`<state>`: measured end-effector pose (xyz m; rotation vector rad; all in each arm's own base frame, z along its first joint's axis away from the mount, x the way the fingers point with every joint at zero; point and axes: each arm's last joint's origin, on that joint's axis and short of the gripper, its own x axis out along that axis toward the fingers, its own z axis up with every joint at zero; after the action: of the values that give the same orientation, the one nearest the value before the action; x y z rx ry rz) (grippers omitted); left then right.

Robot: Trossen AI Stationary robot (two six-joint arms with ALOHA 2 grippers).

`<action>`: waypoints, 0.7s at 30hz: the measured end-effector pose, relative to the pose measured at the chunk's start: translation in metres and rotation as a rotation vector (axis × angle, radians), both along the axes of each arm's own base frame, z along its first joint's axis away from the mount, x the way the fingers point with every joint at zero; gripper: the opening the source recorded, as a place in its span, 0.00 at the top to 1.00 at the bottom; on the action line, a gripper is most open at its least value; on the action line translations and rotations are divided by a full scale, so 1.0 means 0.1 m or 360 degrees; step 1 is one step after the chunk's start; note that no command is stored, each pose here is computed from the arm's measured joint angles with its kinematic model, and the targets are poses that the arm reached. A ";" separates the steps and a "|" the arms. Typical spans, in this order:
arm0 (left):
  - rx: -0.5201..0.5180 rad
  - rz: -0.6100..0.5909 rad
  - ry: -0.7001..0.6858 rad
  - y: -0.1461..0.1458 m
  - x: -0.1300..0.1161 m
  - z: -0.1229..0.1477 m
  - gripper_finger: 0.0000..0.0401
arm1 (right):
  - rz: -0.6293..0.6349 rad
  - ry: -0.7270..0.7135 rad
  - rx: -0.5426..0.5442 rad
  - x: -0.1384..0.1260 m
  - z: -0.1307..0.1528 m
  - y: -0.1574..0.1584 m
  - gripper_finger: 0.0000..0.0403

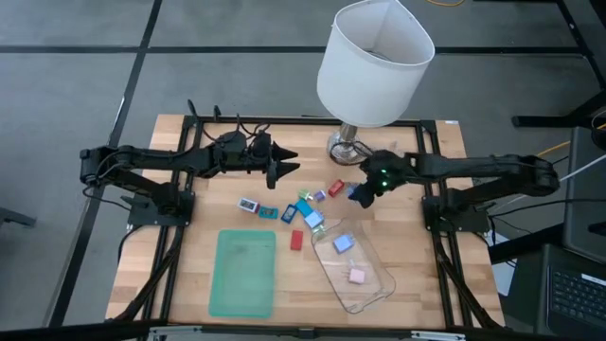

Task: Pick & Place Office items
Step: Put the top light blue charger adapter into the transparent bin

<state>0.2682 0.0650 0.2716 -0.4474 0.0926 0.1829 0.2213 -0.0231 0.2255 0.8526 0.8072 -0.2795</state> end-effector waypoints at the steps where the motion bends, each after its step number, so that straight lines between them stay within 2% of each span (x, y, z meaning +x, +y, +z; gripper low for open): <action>1: 0.0011 0.0001 0.0002 0.00 0.00 0.00 0.44 | -0.0004 -0.0071 0.0015 -0.01 0.07 0.04 0.49; 6: 0.0031 0.0011 0.0009 0.04 -0.01 0.00 0.44 | 0.0043 -0.0313 0.0139 -0.04 0.28 0.29 0.49; 9: 0.0026 0.0007 0.0005 0.05 -0.01 0.00 0.44 | 0.0165 -0.0473 0.0229 -0.01 0.38 0.51 0.49; 11: -0.0019 -0.0025 -0.0003 0.05 -0.01 0.00 0.44 | 0.0245 -0.0503 0.0293 -0.01 0.41 0.67 0.49; 13: -0.0059 -0.0082 -0.0008 0.02 -0.01 0.00 0.44 | 0.0311 -0.0434 0.0330 -0.05 0.37 0.81 0.49; 17: -0.0025 -0.0206 -0.0001 -0.21 0.01 0.02 0.44 | 0.0399 -0.0189 0.0359 -0.15 0.24 1.03 0.49; 21: 0.0043 -0.0187 -0.0186 -0.46 -0.11 0.32 0.44 | 0.0439 -0.0057 0.0397 -0.18 0.14 1.19 0.49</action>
<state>0.2568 0.0191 0.3040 -0.4233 0.0018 0.0426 0.2037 0.0956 0.2398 0.9631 0.9270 0.0822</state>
